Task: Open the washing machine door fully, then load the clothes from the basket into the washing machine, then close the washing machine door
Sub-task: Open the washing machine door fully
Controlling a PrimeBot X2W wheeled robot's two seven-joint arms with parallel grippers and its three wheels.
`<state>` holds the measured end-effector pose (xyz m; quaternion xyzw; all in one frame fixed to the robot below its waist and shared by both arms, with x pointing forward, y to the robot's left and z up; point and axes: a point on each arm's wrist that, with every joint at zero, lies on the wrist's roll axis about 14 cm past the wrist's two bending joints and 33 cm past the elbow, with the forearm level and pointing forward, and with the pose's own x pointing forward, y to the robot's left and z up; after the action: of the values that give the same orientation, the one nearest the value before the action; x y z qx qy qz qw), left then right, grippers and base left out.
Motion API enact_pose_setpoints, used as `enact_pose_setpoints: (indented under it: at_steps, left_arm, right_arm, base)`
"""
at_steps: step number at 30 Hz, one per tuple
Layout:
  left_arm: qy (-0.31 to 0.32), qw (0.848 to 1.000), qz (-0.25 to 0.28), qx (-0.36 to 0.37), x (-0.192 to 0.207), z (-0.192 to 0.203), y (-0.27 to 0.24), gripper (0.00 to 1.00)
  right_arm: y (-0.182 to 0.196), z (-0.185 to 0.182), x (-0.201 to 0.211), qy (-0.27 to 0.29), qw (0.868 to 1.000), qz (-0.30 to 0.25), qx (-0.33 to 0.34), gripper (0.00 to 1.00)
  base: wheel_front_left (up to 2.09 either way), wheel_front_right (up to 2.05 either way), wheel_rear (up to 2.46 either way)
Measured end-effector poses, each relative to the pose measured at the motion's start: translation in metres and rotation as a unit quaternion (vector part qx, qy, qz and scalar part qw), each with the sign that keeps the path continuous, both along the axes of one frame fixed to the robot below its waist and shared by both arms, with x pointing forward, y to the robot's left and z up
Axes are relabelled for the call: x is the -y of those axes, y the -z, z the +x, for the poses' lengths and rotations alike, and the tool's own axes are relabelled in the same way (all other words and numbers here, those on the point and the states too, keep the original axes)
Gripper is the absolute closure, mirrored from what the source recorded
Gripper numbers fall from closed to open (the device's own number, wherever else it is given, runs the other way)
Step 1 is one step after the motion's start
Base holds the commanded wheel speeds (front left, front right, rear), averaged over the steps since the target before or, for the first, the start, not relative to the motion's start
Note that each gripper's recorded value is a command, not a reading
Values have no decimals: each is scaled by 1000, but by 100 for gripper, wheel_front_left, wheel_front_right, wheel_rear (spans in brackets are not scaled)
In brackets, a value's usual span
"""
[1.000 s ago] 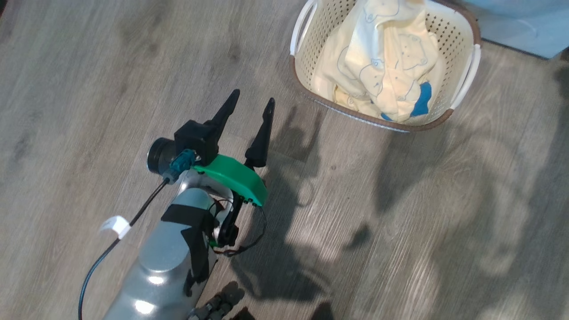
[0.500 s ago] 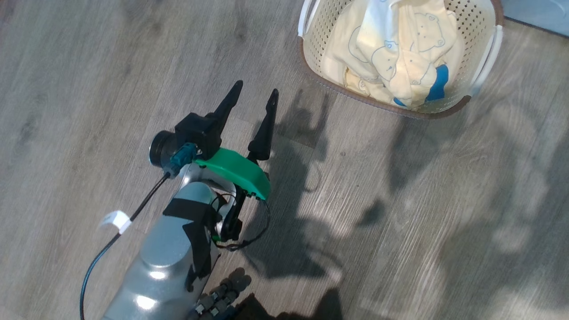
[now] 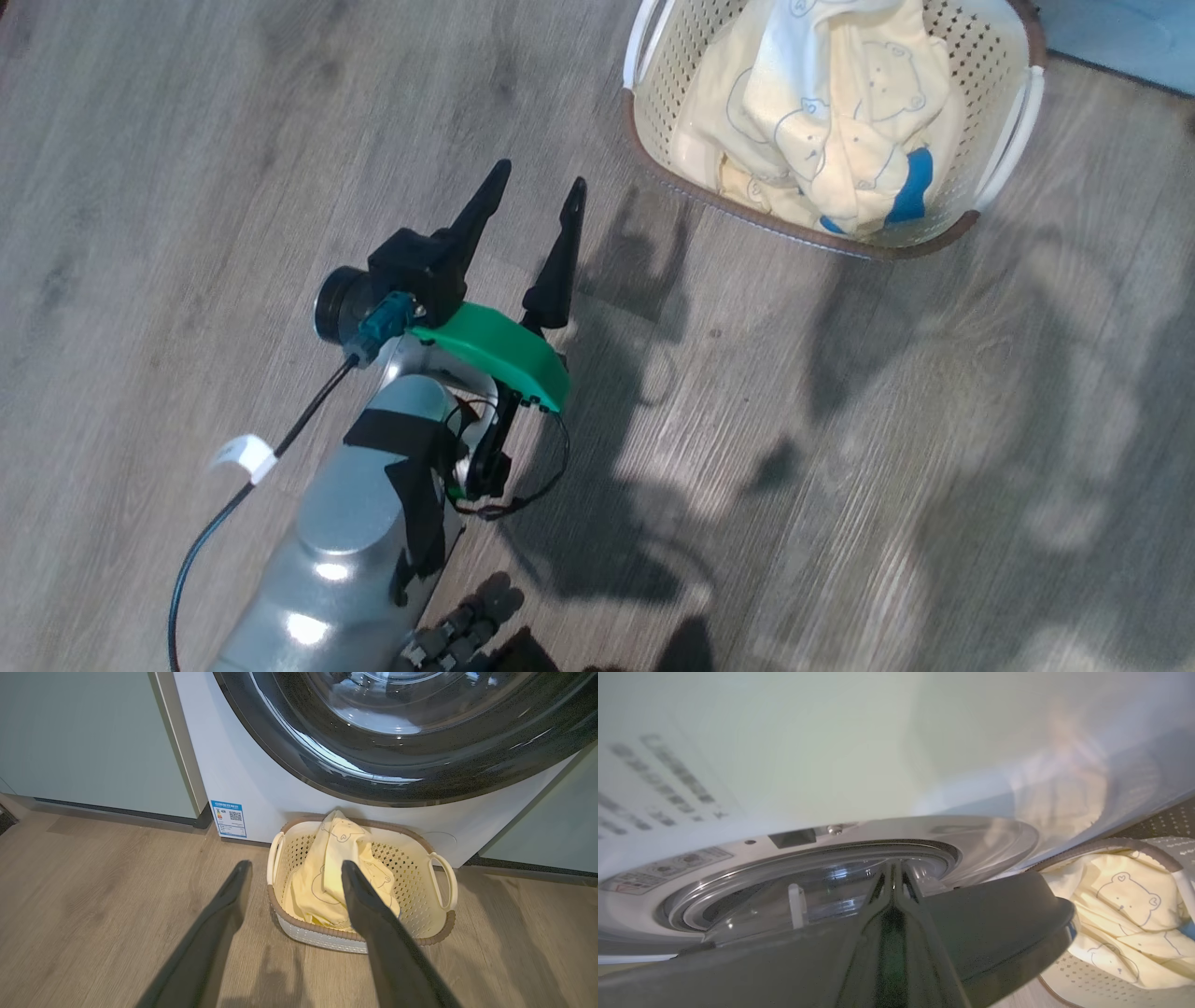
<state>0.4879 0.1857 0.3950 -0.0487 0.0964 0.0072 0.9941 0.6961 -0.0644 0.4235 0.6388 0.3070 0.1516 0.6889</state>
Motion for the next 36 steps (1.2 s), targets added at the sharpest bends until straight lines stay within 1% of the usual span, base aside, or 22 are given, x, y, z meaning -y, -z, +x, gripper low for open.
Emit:
enact_pose_setpoints:
  at_steps: [12, 15, 16, 21, 30, 36]
  left_arm:
    - [2, 1000, -3, 23, 3, -1, -23, 0]
    - [5, 999, -1, 32, 3, -2, -31, 0]
    - [5, 999, -1, 32, 3, -2, -31, 0]
    - [3, 999, 1, 33, 1, -13, -36, 0]
    - [2, 999, 0, 48, 2, -25, -53, 0]
    - [3, 999, 1, 52, 1, -35, -60, 0]
  right_arm:
    - [-2, -41, -12, -60, 998, -11, -15, 100]
    - [-8, -54, -24, -85, 996, -9, -12, 100]
    - [-8, -54, -24, -85, 996, -9, -12, 100]
    - [-16, -78, -41, -118, 993, -7, -12, 100]
    - [-19, -109, -38, -137, 990, -27, -21, 100]
    - [-22, -133, -49, -160, 987, -24, -25, 100]
  base:
    - [0, 0, 0]
    - [0, 0, 0]
    - [0, 0, 0]
    - [0, 0, 0]
    - [0, 0, 0]
    - [0, 0, 0]
